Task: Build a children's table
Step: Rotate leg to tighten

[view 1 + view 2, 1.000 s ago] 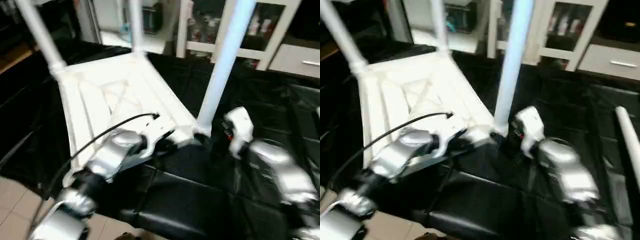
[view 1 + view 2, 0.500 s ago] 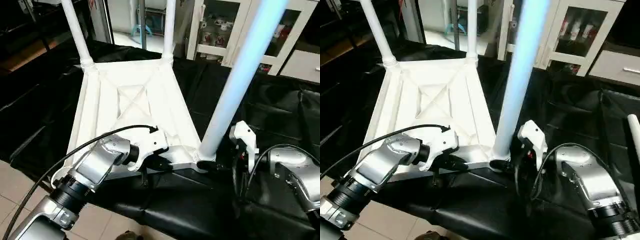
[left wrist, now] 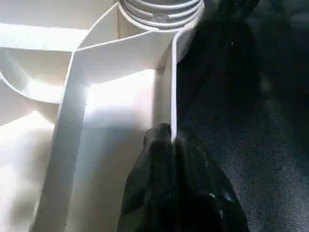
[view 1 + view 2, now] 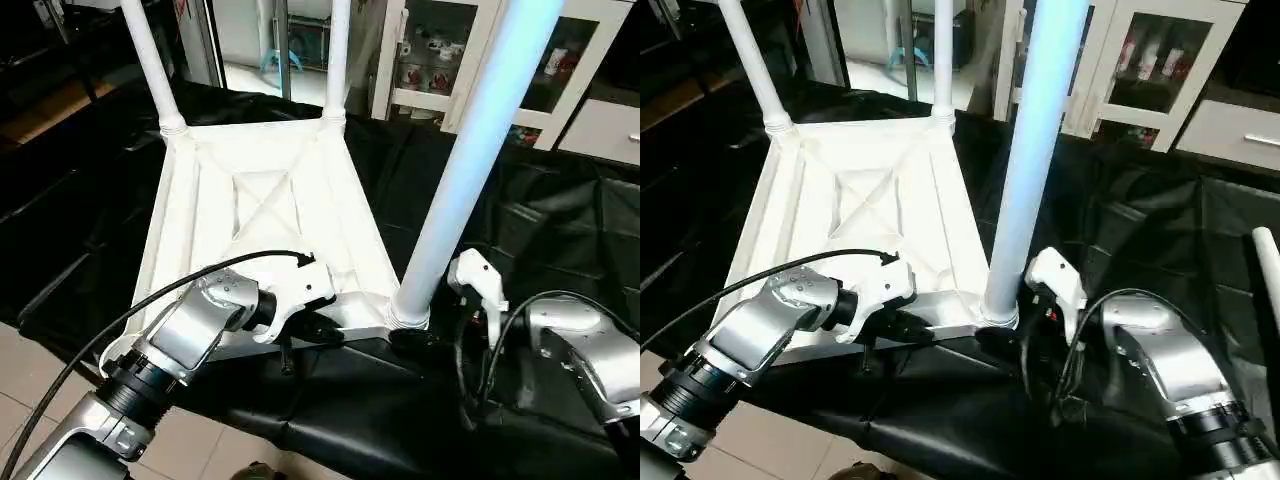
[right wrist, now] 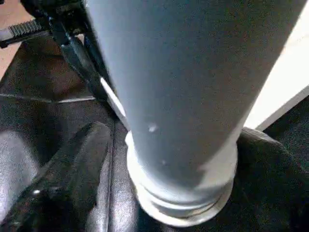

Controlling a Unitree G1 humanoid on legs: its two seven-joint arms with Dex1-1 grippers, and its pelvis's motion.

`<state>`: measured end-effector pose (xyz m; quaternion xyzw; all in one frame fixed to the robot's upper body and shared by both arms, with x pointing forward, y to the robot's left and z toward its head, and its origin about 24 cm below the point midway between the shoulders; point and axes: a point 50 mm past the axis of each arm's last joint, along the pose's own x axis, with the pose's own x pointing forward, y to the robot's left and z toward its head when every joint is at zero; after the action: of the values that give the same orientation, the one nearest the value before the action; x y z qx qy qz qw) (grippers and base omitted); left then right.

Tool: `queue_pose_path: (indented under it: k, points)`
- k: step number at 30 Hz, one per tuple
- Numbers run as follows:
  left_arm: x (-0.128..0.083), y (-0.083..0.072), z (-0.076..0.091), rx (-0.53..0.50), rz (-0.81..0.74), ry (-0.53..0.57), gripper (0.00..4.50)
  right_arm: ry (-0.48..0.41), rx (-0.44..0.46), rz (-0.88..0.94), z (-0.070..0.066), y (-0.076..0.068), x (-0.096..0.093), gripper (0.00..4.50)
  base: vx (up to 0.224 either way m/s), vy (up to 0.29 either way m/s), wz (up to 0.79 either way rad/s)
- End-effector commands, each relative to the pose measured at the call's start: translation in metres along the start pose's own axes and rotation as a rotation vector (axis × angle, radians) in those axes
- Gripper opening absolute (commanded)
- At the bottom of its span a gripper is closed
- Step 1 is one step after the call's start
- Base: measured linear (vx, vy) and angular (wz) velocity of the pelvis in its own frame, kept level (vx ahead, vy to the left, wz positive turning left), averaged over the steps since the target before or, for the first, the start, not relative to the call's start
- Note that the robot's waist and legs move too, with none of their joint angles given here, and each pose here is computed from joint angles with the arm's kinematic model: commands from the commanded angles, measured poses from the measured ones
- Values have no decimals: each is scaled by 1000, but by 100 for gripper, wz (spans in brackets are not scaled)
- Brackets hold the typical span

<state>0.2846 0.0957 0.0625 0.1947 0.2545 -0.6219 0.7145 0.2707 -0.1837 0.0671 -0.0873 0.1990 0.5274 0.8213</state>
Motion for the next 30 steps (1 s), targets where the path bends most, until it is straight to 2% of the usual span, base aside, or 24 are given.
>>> queue_pose_path:
  k: [1, 2, 5, 7, 12, 24, 25, 27, 29, 30]
  points:
    - [7, -10, -5, -12, -79, 25, 0, -1, -24, -12, 3, -3, 1, 375, 0, 0, 0]
    - [7, -10, -5, -13, -79, 26, 0, -2, -25, -14, 3, -3, 1, 353, 0, 0, 0]
    - [7, -10, -5, -14, -78, 26, 0, -2, -23, -9, 2, -3, 2, 343, 0, 0, 0]
    - [7, -10, -5, -15, -78, 26, 0, -1, -23, -7, 2, -3, 2, 313, 0, 0, 0]
    - [7, -9, -6, -15, -75, 28, 0, 3, -27, -2, 1, -3, 3, 279, 0, 0, 0]
    - [8, -7, -5, -24, -54, 13, 0, -14, -20, -20, 1, -3, 6, 274, 0, 0, 0]
    - [9, -5, -4, -28, -44, 5, 0, -21, -16, -39, 0, -4, 7, 274, 0, 0, 0]
    - [13, 3, 1, -58, 31, -41, 0, -42, 21, -188, -4, -13, 14, 273, 0, 0, 0]
    - [20, 15, 9, -105, 137, -85, 0, -61, 98, -347, -11, -22, 23, 273, 0, 0, 0]
    - [21, 17, 10, -115, 155, -91, 0, -63, 108, -370, -12, -23, 24, 272, 0, 0, 0]
